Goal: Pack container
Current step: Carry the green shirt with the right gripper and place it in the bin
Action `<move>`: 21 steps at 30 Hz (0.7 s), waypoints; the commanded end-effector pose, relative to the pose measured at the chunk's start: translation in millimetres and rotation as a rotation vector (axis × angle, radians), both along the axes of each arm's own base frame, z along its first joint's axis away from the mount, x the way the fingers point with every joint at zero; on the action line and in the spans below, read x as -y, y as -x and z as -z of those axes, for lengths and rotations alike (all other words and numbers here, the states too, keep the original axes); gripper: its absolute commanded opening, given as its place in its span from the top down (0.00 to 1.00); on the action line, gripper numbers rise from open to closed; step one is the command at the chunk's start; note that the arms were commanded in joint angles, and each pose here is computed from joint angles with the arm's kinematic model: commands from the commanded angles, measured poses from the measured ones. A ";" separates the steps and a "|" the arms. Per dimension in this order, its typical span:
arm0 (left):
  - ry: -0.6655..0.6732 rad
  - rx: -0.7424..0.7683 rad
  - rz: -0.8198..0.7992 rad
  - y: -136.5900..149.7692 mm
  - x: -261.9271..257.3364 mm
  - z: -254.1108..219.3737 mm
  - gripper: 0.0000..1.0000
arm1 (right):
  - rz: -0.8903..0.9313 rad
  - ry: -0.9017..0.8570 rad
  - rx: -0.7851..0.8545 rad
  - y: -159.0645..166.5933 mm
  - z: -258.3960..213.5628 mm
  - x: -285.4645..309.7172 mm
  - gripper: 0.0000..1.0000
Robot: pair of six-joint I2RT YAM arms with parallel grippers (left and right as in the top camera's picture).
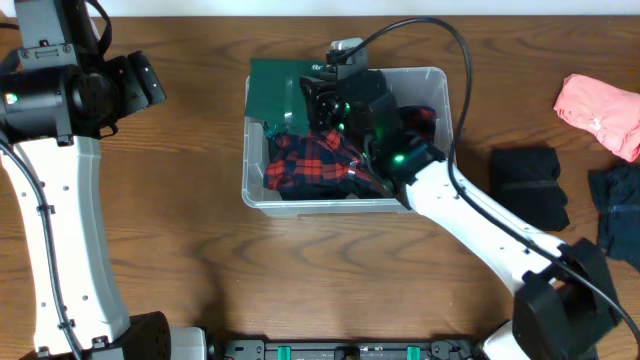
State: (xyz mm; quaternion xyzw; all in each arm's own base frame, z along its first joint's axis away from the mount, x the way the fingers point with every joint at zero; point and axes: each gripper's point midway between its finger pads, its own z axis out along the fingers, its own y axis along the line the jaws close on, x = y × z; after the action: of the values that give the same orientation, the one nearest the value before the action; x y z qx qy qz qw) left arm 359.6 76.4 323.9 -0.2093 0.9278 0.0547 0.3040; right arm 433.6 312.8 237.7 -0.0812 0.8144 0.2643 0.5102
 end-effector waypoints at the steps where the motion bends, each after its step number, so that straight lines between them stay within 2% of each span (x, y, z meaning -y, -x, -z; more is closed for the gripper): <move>1: -0.008 -0.015 -0.008 -0.1 -3.0 4.1 0.02 | -0.011 0.122 0.051 -10.7 21.9 -3.4 0.83; 4: -0.008 -0.015 -0.008 -0.1 -3.0 4.3 0.02 | -0.005 0.125 0.067 -21.4 32.8 -5.0 0.99; 14: -0.008 -0.015 -0.008 -0.1 -3.0 4.1 0.02 | 0.032 0.103 0.115 -46.6 62.3 -12.0 0.99; 21: -0.008 -0.015 -0.008 -0.1 -3.0 4.1 0.02 | 0.014 0.152 0.025 -46.0 115.2 -16.3 0.99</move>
State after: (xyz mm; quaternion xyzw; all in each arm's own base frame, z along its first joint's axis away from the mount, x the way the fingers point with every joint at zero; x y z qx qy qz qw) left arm 359.5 76.5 323.9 -0.2094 0.9278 0.0547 0.3038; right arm 477.4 330.6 147.2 -0.1151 0.8122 0.2123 0.5310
